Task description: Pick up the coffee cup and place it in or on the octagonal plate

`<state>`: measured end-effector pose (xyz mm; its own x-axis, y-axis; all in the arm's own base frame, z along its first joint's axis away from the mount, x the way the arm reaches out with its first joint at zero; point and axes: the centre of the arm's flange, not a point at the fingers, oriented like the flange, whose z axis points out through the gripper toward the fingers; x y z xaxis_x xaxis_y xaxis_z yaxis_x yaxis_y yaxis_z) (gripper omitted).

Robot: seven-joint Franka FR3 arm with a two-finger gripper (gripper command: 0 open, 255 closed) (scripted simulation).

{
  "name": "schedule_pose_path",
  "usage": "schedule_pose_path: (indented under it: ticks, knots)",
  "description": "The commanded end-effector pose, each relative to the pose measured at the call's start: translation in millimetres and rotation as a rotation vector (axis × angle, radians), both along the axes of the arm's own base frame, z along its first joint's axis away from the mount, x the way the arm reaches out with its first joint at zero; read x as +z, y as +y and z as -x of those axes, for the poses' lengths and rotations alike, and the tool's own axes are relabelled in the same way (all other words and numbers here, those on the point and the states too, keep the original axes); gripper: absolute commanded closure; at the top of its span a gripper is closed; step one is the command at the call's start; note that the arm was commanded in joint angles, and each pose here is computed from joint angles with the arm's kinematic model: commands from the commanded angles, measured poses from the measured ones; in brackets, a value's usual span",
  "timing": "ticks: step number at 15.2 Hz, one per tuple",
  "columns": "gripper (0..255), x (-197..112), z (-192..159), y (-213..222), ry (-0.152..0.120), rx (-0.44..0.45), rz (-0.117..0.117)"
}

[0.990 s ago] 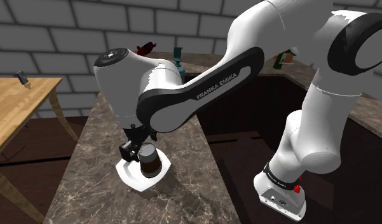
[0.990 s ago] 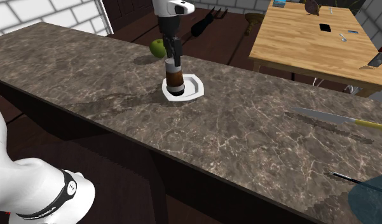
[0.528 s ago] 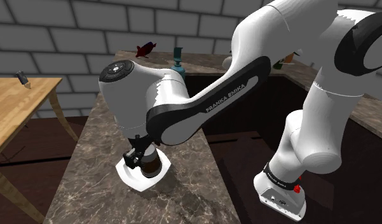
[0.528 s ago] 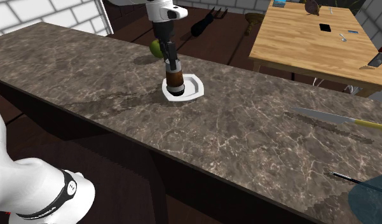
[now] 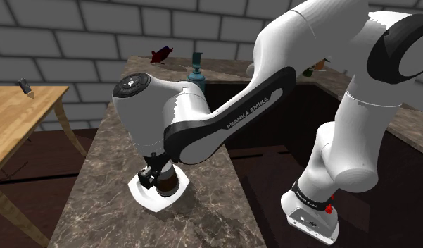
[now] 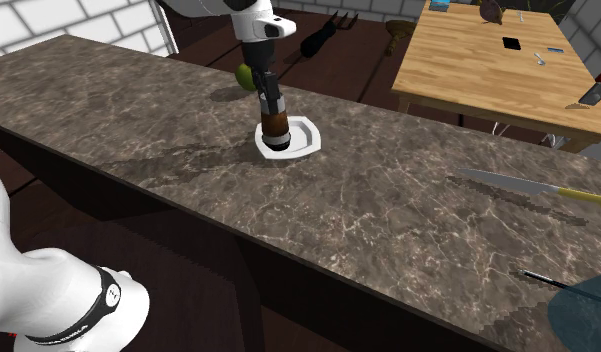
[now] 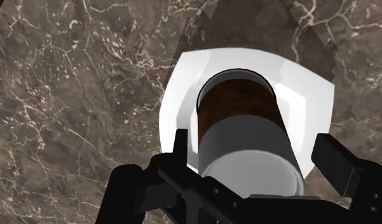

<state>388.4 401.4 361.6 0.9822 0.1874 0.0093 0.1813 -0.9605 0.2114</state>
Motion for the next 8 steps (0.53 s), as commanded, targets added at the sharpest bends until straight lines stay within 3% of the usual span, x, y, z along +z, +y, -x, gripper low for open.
schedule_pose_path:
  ticks: [1,2,8]
  knots:
    - [0,0.0,0.0,0.0,0.000,0.000,0.000]
    - [255,0.0,0.0,0.0,0.000,0.000,0.000]
    - [255,0.2,0.2,0.1,0.000,0.000,0.000]
